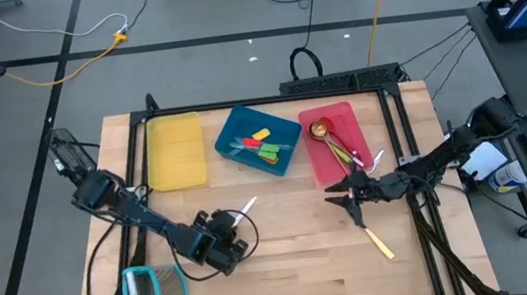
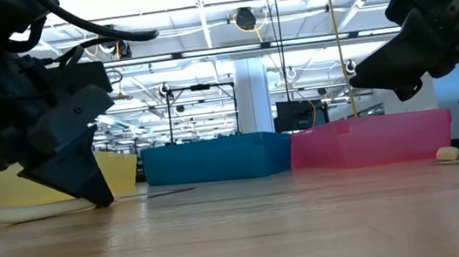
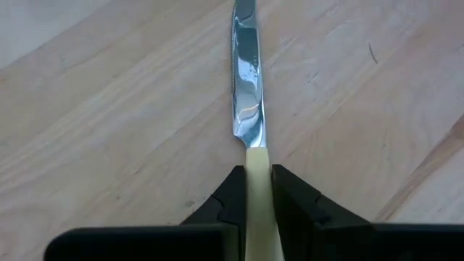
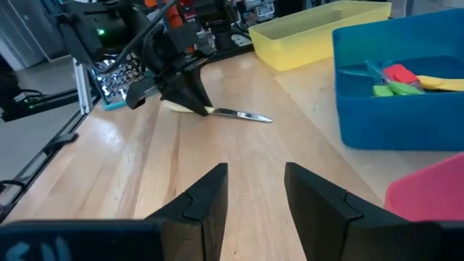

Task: Pick & Place Kitchen Items
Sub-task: Put the left light yellow knife into the yellow bin

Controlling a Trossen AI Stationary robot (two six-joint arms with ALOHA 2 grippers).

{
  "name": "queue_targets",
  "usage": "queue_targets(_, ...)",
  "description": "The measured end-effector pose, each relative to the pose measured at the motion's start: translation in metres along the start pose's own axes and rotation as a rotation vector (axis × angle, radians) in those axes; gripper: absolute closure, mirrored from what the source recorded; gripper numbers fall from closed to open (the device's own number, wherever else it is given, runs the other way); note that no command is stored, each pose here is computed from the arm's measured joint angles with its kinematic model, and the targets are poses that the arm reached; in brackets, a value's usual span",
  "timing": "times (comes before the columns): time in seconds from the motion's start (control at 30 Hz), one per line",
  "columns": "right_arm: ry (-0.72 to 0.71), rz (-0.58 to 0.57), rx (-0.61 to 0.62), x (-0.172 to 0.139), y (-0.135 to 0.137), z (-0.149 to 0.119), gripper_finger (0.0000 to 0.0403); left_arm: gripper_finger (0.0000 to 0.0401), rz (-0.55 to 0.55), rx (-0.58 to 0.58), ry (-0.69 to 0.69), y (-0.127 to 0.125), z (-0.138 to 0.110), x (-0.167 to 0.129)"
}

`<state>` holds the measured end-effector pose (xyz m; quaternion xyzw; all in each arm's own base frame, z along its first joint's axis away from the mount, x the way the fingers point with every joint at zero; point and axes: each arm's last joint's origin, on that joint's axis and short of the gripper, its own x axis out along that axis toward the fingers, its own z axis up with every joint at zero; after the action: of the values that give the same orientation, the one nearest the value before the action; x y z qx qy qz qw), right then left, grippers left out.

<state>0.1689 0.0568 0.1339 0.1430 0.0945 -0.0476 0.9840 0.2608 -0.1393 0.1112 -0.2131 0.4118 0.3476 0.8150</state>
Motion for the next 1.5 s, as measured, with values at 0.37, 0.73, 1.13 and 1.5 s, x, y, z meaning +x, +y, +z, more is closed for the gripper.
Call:
queue_targets(0.37, -0.01, -0.02, -0.005, 0.0, -0.001, 0.001, 0.0273, 0.0357, 0.044, -0.003, -0.104, 0.023, 0.035, -0.035)
queue_targets(0.73, -0.017, -0.017, -0.022, 0.0, 0.0, 0.001, 0.0273, 0.0357, 0.193, -0.047, -0.208, 0.076, 0.091, -0.067)
queue_targets(1.13, -0.017, -0.018, -0.022, 0.0, 0.0, 0.001, 0.0273, 0.0354, 0.453, -0.093, -0.141, 0.131, 0.131, -0.058)
queue_targets(1.5, -0.017, -0.018, -0.022, 0.0, 0.0, 0.001, 0.0273, 0.0347, 0.582, -0.198, -0.015, 0.174, 0.156, -0.037)
